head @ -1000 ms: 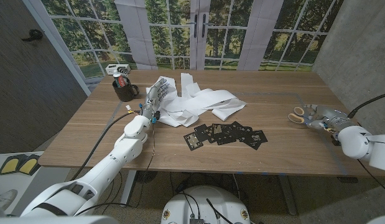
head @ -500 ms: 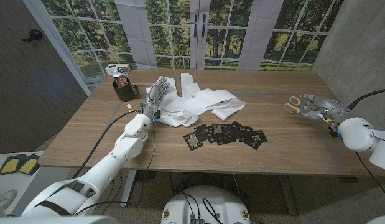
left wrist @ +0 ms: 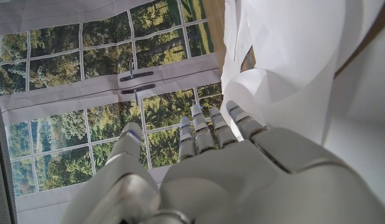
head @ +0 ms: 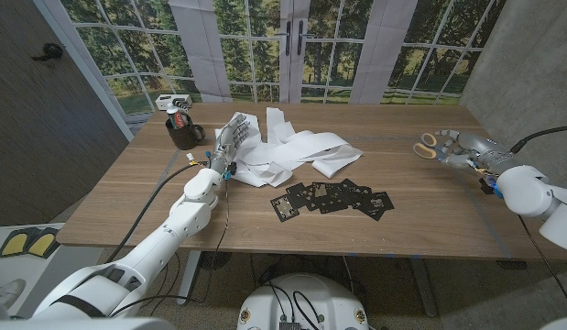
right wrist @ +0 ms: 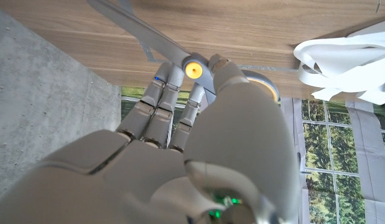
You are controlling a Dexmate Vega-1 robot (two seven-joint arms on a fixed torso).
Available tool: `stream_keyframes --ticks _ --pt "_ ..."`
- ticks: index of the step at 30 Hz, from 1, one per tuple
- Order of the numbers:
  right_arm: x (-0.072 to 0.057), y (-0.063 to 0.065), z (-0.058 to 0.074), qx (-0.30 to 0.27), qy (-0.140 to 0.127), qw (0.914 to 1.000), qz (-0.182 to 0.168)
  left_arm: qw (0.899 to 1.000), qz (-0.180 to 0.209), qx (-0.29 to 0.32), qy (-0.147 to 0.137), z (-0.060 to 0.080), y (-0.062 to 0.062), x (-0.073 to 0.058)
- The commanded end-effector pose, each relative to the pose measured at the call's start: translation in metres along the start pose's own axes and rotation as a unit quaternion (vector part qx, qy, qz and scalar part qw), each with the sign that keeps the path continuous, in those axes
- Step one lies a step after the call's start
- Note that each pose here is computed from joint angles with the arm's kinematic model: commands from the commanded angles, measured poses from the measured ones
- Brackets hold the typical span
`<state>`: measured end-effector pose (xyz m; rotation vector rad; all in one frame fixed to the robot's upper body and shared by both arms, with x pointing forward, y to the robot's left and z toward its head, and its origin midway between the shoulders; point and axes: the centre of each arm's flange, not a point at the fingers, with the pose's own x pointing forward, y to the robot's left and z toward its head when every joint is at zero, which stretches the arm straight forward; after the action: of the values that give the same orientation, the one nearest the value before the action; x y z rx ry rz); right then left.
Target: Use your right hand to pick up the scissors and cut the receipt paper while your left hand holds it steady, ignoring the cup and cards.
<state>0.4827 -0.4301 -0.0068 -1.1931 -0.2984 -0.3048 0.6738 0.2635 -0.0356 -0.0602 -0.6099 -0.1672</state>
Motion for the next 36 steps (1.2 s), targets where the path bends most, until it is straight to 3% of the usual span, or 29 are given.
stream_keyframes --ticks 1,36 --pt "0.003 -0.006 0.012 0.010 -0.028 0.9995 -0.011 1.000 0.002 0.000 0.001 -0.002 0.000 0.002" --pt "0.015 -0.008 0.048 0.051 -0.109 0.9907 -0.064 1.000 0.004 0.010 -0.007 0.006 0.002 0.003"
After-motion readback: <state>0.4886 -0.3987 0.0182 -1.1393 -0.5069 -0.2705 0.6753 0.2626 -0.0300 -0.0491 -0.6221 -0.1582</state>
